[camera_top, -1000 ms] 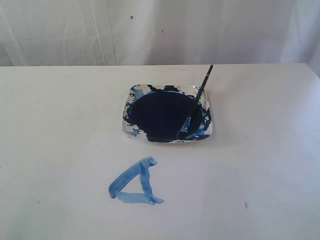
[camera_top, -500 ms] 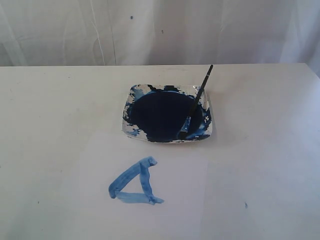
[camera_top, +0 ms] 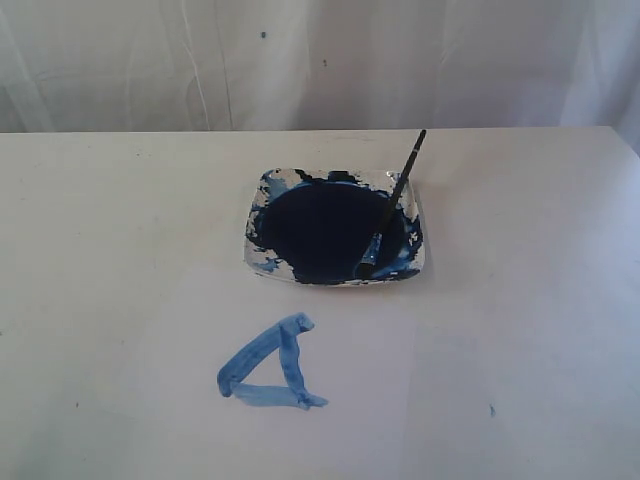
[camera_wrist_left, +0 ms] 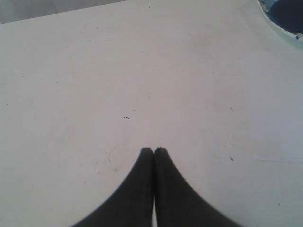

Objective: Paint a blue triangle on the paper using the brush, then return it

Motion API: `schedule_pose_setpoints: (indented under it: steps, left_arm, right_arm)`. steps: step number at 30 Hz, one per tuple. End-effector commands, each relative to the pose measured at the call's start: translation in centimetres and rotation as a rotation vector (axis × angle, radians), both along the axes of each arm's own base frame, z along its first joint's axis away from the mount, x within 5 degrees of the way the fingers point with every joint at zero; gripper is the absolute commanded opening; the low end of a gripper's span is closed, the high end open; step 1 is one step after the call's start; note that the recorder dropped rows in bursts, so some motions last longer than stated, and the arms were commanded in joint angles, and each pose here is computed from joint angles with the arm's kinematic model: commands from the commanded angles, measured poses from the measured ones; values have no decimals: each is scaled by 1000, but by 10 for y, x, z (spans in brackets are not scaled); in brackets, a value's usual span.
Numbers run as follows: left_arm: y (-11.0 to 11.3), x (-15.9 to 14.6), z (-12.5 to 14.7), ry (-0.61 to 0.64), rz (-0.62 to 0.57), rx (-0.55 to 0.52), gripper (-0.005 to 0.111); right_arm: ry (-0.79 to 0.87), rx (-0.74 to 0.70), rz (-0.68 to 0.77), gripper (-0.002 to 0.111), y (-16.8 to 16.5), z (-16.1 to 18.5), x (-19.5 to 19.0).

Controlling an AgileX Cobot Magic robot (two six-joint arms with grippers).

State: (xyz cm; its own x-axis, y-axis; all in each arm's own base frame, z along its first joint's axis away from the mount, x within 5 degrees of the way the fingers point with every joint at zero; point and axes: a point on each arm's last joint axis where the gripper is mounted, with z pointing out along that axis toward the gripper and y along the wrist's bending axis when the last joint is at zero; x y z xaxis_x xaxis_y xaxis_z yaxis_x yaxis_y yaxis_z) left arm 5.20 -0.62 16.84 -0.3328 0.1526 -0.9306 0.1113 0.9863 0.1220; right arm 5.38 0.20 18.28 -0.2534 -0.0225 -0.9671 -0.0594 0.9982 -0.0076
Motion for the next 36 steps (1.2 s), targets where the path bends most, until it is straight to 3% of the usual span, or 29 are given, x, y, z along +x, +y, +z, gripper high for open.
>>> schedule_pose_setpoints:
  steps: [1,36]
  left_arm:
    - [0,0,-1,1,0,-9,0]
    - [0,0,-1,1,0,-9,0]
  right_arm:
    - [-4,-6,2,47,0,0,0]
    - [-4,-6,-11,47,-1,0,0]
